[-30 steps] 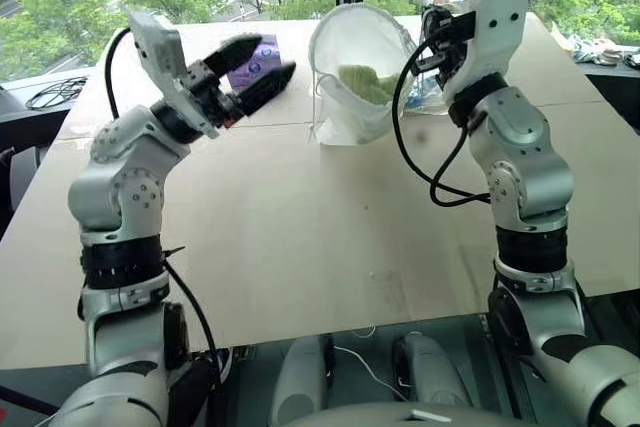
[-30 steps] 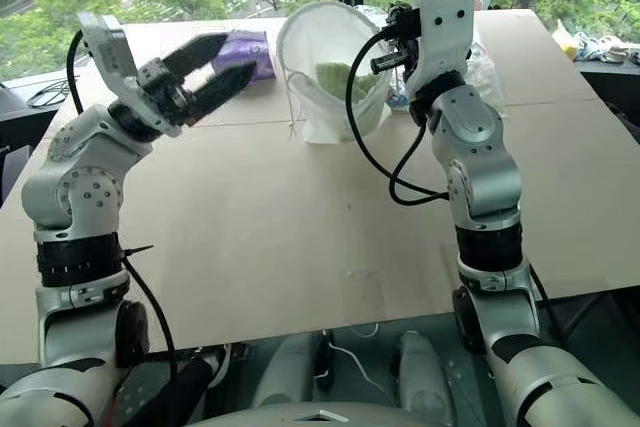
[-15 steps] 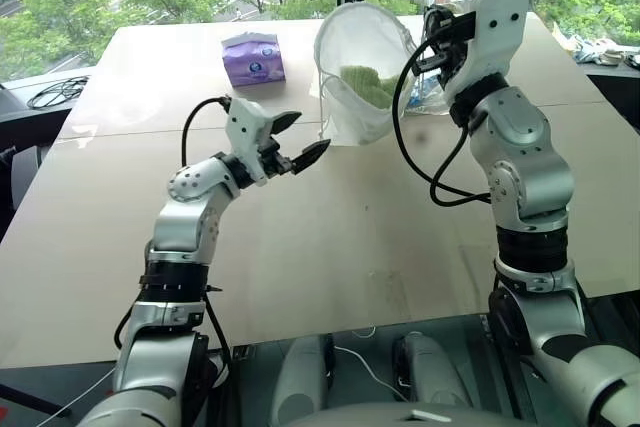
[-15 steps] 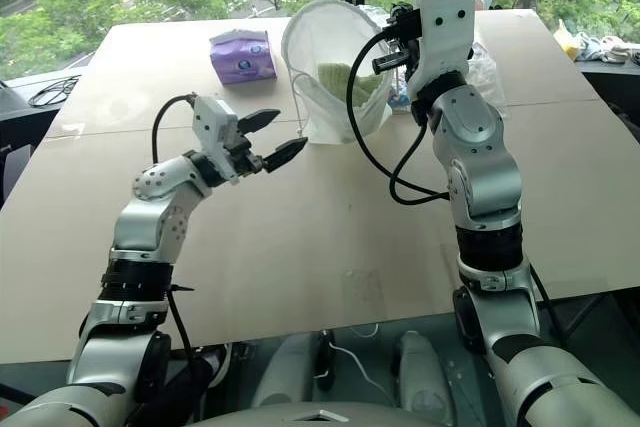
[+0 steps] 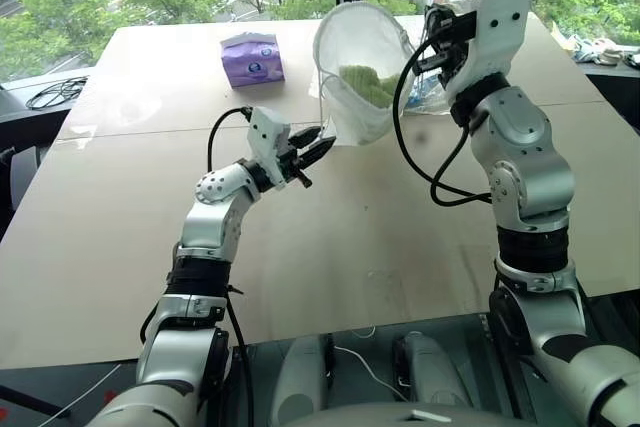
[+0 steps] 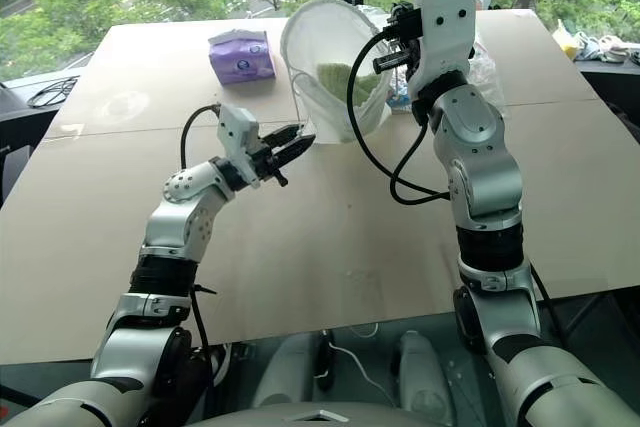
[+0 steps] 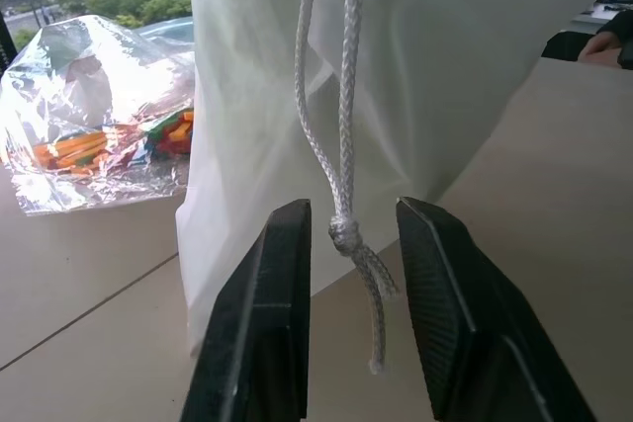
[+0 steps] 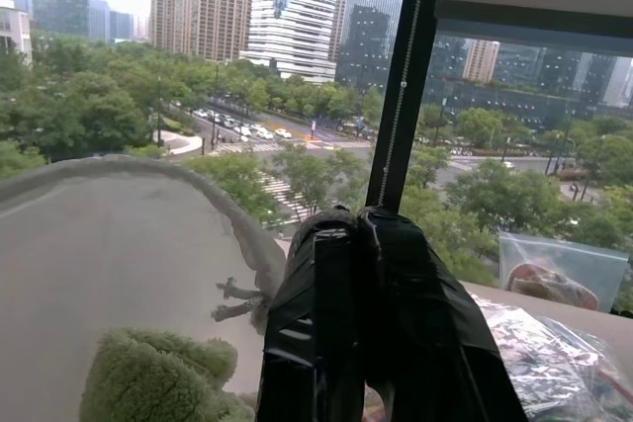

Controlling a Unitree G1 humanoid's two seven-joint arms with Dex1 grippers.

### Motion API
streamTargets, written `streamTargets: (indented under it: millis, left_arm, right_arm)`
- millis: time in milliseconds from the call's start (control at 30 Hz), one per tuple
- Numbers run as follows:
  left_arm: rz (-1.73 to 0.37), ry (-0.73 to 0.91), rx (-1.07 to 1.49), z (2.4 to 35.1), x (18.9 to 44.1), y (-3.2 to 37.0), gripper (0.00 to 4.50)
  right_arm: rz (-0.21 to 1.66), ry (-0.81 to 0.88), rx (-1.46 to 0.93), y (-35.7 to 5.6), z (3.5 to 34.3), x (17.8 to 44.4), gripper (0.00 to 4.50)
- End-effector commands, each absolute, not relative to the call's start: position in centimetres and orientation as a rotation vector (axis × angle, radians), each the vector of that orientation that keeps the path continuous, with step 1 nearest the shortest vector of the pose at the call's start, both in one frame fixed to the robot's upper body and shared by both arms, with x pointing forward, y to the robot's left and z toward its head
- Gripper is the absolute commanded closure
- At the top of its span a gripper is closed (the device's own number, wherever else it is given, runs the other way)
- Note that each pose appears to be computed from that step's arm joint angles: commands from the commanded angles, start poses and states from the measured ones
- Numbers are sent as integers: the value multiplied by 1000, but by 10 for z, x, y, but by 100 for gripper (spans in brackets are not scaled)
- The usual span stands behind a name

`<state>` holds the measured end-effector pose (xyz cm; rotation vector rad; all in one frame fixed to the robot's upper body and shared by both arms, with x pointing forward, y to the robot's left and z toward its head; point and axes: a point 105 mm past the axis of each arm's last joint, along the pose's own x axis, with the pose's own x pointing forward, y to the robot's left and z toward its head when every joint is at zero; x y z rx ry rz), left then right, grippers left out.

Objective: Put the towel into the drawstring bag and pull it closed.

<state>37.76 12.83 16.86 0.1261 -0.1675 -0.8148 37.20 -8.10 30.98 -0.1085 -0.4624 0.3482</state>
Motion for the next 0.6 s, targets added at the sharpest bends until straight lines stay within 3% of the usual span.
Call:
streamTargets:
  millis: [33,167,300,467,600]
  left_arm:
    - [-780,-225,147,181,380,136,445]
    - [-741,-226,177,178,382,141,445]
    - [-575,-302,265,192,390,160,445]
    - [-199,-532,477,254,397,208,445]
    - [107,-694,471,314,386,253,445]
  right_arm:
    - [345,-547,-123,-81,330,359,450]
    - [337,-547,-140,-83,330,359,450]
    - [280,-565,-192,-96,335,361,450]
    - [84,-656,-380,-128,352,362,450]
    - [-115,-654,-387,-167,353,371,450]
